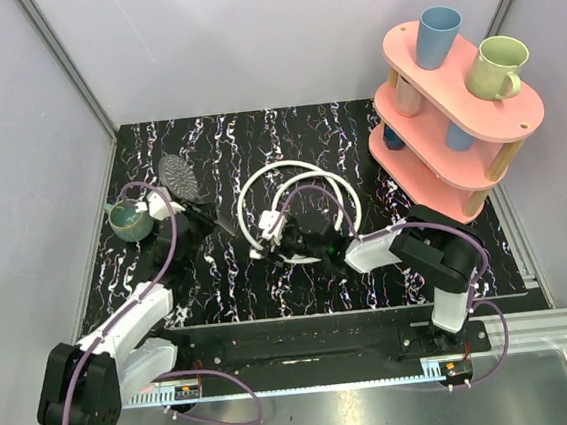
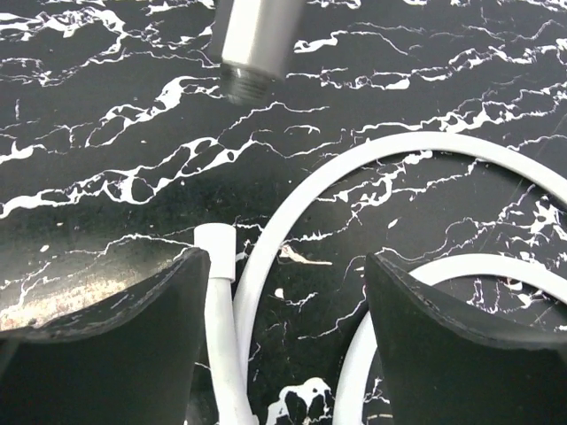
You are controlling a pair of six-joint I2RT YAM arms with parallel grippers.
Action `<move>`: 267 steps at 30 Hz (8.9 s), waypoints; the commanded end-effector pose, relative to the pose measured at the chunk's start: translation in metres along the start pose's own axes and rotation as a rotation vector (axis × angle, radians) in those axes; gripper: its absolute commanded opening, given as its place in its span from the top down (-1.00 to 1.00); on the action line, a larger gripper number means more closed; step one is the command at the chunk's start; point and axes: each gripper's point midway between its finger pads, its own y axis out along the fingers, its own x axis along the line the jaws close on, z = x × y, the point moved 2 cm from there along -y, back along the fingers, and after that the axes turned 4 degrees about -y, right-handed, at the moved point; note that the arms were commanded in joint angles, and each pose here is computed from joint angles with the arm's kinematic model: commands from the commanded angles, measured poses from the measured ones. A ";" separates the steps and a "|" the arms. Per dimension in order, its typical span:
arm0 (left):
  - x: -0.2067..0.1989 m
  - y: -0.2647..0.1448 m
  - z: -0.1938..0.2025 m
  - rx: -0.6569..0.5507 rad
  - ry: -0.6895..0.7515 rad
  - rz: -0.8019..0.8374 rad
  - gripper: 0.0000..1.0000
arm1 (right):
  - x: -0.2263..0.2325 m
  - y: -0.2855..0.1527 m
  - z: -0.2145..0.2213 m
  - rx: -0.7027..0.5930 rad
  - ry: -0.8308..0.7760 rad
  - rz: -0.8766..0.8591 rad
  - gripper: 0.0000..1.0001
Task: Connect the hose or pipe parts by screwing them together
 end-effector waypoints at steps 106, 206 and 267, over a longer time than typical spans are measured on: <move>0.031 -0.027 -0.038 0.063 -0.169 -0.403 1.00 | 0.035 0.024 -0.015 -0.218 -0.164 -0.266 1.00; -0.176 -0.136 -0.130 -0.402 -0.219 1.189 1.00 | -0.098 -0.081 -0.234 -0.859 -0.107 0.231 1.00; -0.219 -0.160 -0.103 -0.269 0.042 1.436 1.00 | -0.126 -0.115 -0.264 -0.912 0.479 -0.437 1.00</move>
